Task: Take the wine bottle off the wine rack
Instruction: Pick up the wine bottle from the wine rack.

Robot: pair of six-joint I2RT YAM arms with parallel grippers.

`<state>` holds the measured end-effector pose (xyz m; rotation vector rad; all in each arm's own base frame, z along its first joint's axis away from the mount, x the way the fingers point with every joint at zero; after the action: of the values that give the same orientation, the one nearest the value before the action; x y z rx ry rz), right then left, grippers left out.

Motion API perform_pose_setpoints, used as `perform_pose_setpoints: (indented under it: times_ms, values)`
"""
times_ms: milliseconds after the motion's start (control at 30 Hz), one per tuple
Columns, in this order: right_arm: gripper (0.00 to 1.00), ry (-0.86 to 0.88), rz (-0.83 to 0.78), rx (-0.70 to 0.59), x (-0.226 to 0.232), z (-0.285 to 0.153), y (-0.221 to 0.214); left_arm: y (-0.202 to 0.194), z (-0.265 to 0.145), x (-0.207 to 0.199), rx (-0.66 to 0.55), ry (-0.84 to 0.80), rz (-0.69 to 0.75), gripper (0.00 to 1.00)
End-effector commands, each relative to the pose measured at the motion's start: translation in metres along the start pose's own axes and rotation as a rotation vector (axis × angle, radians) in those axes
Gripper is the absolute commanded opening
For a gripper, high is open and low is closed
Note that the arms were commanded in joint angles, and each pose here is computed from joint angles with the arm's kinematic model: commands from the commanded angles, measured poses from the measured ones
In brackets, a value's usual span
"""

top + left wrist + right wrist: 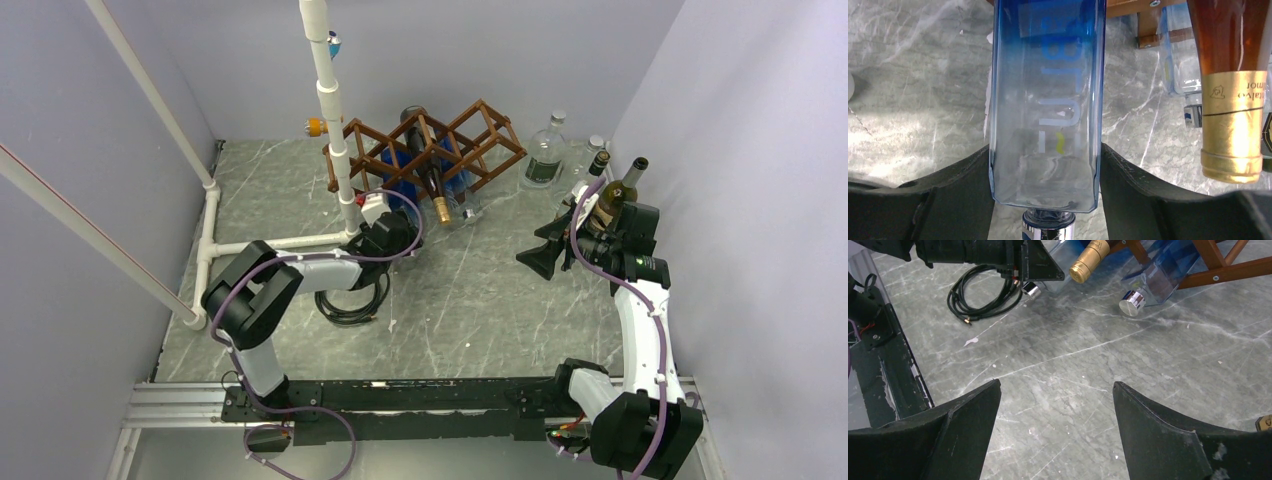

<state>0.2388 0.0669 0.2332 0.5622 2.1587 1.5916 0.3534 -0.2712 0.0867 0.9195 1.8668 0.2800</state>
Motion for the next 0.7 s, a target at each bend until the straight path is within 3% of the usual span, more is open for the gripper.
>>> perform_pose_setpoints:
  times_ms: [0,667]
  values:
    - [0.85,0.009,-0.050,-0.019,-0.001,0.001,0.005,0.002,0.009,0.017,0.027,0.075,0.103,0.60]
    - [0.86,0.009,-0.055,-0.017,0.000,0.001,0.005,-0.020,0.002,0.022,0.101,-0.020,0.161,0.64]
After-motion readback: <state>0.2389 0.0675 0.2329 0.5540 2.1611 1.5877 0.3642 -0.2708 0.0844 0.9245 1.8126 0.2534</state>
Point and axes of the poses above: each gripper's point midway between its finger pads, its own z axis out along the fingers, its own x axis along the line the jaws close on, y = z × x, the point moved 3 cm from there along -z, back along the fingers, and after that the axes turned 15 degrees about -z, right-handed, at the moved point
